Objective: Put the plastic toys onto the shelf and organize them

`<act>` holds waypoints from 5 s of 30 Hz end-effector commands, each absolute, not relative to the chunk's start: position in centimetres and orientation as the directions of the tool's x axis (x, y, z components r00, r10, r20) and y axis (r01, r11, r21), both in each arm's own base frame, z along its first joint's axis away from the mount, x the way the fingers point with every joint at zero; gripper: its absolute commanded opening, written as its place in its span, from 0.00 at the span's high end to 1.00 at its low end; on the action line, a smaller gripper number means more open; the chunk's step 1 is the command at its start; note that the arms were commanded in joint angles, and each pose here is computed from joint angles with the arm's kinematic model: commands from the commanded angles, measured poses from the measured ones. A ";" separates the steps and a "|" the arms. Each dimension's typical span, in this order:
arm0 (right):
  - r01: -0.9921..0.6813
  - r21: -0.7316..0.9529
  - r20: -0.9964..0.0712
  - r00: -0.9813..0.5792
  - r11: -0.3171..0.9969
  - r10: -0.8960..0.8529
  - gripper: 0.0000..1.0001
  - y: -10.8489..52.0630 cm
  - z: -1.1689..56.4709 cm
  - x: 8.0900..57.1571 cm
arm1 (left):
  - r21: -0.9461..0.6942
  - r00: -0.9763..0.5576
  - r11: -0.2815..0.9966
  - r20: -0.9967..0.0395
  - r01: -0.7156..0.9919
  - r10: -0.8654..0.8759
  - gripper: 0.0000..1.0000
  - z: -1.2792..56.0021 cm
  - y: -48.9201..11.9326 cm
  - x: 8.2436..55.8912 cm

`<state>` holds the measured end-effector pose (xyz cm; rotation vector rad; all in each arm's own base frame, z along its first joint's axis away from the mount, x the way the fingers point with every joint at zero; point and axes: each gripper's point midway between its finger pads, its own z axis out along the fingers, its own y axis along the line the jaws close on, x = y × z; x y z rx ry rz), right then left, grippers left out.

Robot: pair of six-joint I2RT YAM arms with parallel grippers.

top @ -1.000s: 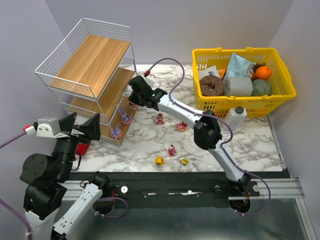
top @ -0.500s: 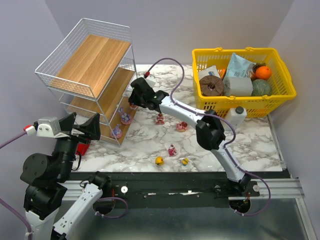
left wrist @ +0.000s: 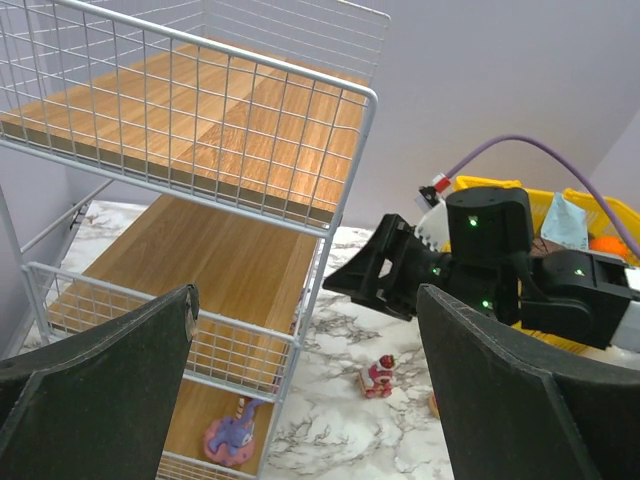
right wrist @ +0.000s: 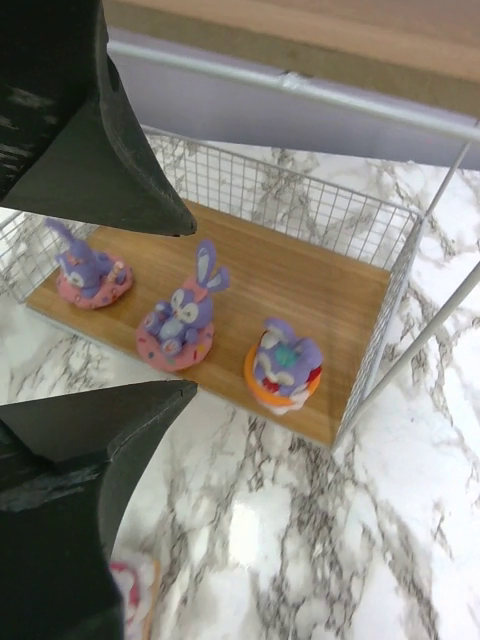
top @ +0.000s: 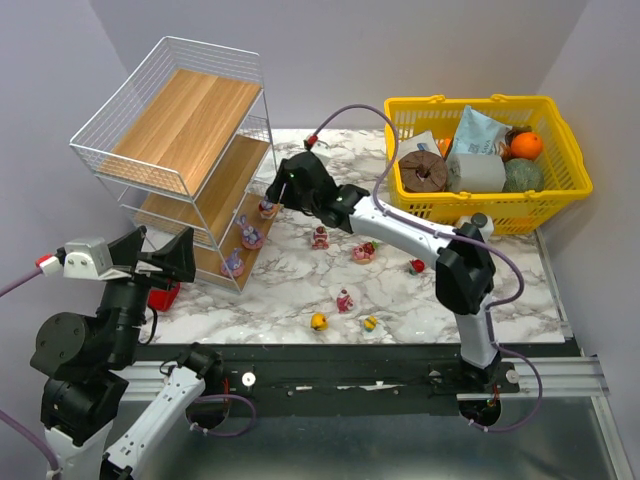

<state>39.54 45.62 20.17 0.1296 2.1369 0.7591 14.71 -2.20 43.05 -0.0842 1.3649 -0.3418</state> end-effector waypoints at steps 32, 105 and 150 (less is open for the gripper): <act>0.021 0.149 -0.695 -0.708 0.989 0.120 0.32 35.6 5.2 36.9 | -0.241 0.134 0.951 -0.954 0.196 -0.269 0.01 42.3 -2.5 15.0; -0.487 0.387 -0.870 -0.473 0.783 0.137 0.98 53.7 33.3 25.3 | -0.263 0.162 0.958 -0.946 0.114 -0.279 0.01 43.6 -0.5 14.2; -0.479 0.319 -0.900 -0.423 0.818 0.104 0.57 56.1 31.0 27.1 | -0.253 0.157 0.962 -0.951 0.105 -0.267 0.01 43.1 -0.4 14.4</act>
